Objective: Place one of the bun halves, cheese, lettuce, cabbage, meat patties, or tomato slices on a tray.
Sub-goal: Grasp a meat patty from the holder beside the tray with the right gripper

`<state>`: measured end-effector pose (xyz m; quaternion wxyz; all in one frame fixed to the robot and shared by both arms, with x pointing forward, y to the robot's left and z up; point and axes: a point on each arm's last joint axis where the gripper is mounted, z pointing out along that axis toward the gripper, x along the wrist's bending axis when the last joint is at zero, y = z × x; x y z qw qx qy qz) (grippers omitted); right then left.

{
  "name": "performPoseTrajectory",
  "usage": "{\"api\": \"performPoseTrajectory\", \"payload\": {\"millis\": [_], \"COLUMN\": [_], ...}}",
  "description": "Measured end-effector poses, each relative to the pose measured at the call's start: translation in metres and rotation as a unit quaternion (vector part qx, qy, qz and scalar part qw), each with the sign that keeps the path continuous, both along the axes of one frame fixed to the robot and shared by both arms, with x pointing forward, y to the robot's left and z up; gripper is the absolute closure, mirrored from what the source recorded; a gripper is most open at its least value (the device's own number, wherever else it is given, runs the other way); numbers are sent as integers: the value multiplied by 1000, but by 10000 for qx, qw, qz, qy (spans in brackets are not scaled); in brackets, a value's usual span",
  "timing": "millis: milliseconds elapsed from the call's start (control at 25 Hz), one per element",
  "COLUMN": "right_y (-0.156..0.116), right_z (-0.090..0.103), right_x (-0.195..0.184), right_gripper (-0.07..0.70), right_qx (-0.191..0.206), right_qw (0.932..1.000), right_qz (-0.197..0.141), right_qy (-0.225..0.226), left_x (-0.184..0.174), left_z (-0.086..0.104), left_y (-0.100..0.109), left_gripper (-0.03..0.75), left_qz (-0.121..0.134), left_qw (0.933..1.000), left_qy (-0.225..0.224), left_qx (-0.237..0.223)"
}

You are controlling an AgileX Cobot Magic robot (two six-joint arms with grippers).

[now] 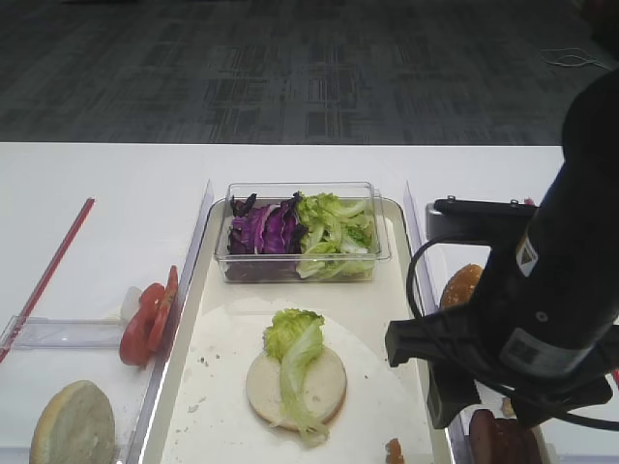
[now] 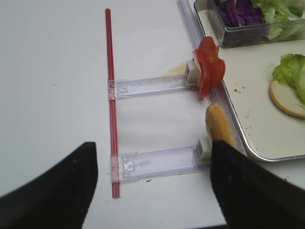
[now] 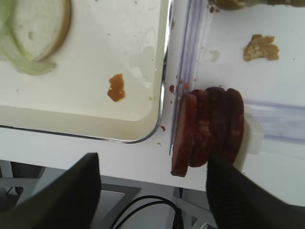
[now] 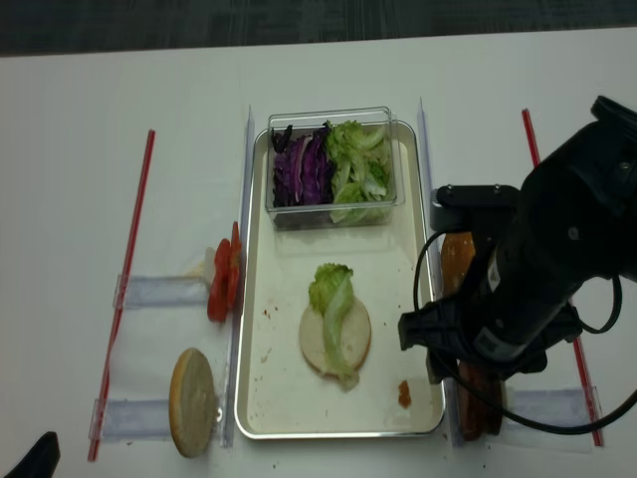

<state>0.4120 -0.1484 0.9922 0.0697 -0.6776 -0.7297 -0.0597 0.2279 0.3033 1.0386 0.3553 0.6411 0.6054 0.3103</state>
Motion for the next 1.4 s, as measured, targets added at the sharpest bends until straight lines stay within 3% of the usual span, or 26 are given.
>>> {"api": "performPoseTrajectory", "payload": {"millis": [1400], "right_y": [16], "right_z": [-42], "right_x": [15], "right_gripper": [140], "right_qx": [-183], "right_qw": [9981], "right_qz": [-128], "right_qy": [575], "left_x": [0], "left_z": [0], "left_y": [0], "left_gripper": [242], "left_qz": [0], "left_qw": [10000], "left_qy": [0], "left_qx": [0]}}
